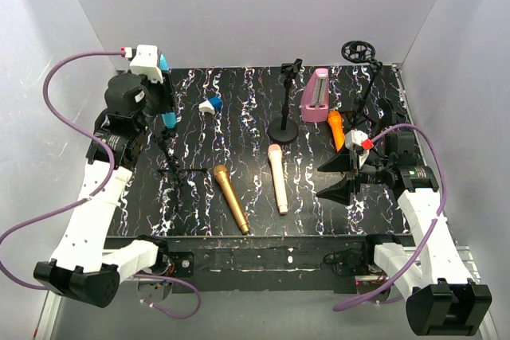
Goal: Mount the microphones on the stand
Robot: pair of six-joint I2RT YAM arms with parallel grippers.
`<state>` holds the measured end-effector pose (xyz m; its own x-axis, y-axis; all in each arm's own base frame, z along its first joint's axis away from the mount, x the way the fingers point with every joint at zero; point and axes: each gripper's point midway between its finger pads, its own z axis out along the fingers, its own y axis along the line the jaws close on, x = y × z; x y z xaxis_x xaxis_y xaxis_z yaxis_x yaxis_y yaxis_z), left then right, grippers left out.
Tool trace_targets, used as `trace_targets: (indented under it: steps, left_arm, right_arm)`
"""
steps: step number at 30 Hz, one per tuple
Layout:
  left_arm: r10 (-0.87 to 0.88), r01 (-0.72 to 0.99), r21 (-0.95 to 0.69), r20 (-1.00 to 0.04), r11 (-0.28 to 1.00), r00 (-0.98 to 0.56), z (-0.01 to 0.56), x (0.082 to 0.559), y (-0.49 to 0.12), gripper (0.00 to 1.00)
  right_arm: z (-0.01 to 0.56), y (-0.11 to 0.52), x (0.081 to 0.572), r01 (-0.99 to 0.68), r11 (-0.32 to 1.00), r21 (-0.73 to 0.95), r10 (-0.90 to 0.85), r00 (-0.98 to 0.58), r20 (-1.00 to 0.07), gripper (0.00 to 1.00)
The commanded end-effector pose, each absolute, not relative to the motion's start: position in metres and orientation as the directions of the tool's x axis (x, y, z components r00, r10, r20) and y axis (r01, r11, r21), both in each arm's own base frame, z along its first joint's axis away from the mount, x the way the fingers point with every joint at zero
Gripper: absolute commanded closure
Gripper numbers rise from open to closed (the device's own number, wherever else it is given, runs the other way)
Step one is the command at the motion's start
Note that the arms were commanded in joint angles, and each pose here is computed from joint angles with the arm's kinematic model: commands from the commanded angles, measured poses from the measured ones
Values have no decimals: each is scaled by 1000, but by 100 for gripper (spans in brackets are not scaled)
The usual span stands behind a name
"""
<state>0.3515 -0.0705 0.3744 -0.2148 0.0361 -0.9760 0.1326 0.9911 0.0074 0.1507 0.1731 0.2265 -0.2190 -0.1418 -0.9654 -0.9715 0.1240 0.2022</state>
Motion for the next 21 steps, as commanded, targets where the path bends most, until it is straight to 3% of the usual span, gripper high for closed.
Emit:
trace_targets:
  steps: [1, 21]
  left_arm:
    - [34, 181, -8, -973, 983, -226, 366, 331, -73, 100]
    - [80, 216, -4, -922, 976, -380, 299, 313, -70, 100]
  right_arm:
    - [230, 174, 150, -979, 102, 176, -126, -188, -974, 12]
    - [230, 173, 150, -980, 105, 171, -129, -184, -974, 12]
